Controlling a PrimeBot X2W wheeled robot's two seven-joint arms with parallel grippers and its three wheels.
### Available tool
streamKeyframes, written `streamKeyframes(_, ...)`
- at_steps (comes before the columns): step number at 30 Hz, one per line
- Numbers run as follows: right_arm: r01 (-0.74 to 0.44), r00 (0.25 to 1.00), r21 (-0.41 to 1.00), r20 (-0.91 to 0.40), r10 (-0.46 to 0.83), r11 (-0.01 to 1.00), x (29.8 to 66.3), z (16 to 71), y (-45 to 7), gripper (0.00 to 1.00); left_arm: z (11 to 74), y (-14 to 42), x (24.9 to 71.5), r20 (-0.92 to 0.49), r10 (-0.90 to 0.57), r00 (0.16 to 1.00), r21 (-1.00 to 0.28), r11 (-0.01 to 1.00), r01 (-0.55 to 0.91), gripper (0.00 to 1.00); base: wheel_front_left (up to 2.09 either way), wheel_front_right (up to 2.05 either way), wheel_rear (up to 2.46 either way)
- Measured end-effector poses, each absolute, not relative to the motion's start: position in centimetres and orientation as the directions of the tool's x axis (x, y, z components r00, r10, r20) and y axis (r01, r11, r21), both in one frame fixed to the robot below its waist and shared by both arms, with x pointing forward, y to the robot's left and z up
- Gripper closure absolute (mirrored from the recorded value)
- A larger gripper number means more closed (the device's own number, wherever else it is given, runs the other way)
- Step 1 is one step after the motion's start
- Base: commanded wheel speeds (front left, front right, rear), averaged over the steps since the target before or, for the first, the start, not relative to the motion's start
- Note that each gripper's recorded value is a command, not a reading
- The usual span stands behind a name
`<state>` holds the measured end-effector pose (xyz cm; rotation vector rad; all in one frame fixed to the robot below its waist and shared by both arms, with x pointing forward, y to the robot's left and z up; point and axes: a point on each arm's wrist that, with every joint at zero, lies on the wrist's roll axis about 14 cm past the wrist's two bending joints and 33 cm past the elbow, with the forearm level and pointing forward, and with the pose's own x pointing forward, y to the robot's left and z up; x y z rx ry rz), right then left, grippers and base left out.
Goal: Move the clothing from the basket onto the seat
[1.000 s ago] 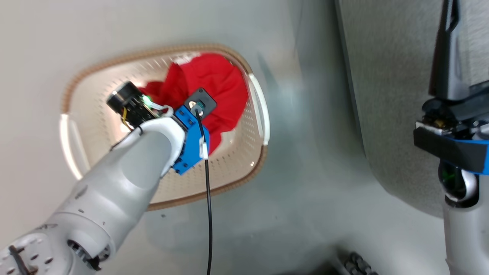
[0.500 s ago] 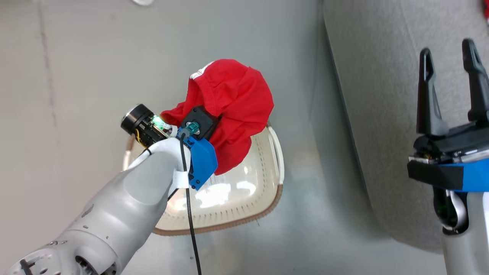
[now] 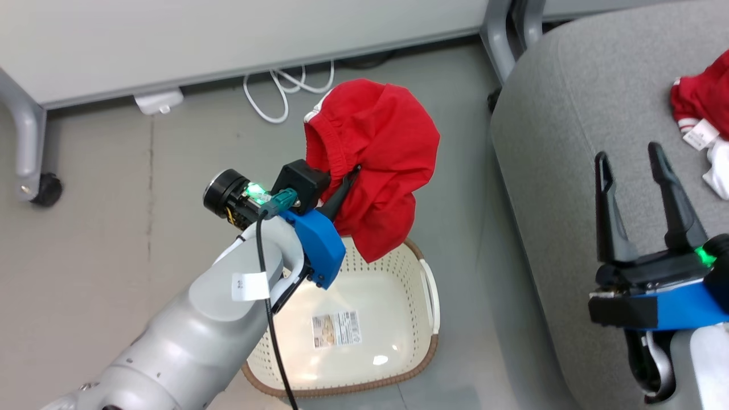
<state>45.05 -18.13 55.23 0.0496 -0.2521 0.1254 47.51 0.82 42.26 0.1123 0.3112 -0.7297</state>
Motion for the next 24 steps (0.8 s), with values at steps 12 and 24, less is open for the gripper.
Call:
streamKeyframes(12, -0.153, 0.949, 0.057, 0.286, 0.130, 0.987, 40.2, 57.2, -16.9, 0.00, 49.7, 2.0, 43.5, -0.086, -0.619, 0.781, -0.020, 0.785, 0.619, 1.00, 0.00, 0.00, 0.00)
streamKeyframes(24, -0.162, 0.949, 0.083, 0.286, 0.132, 0.983, 37.6, 57.2, -16.2, 0.00, 52.2, 2.0, 40.2, 0.009, -0.613, 0.790, -0.018, 0.790, 0.613, 1.00, 0.00, 0.00, 0.00)
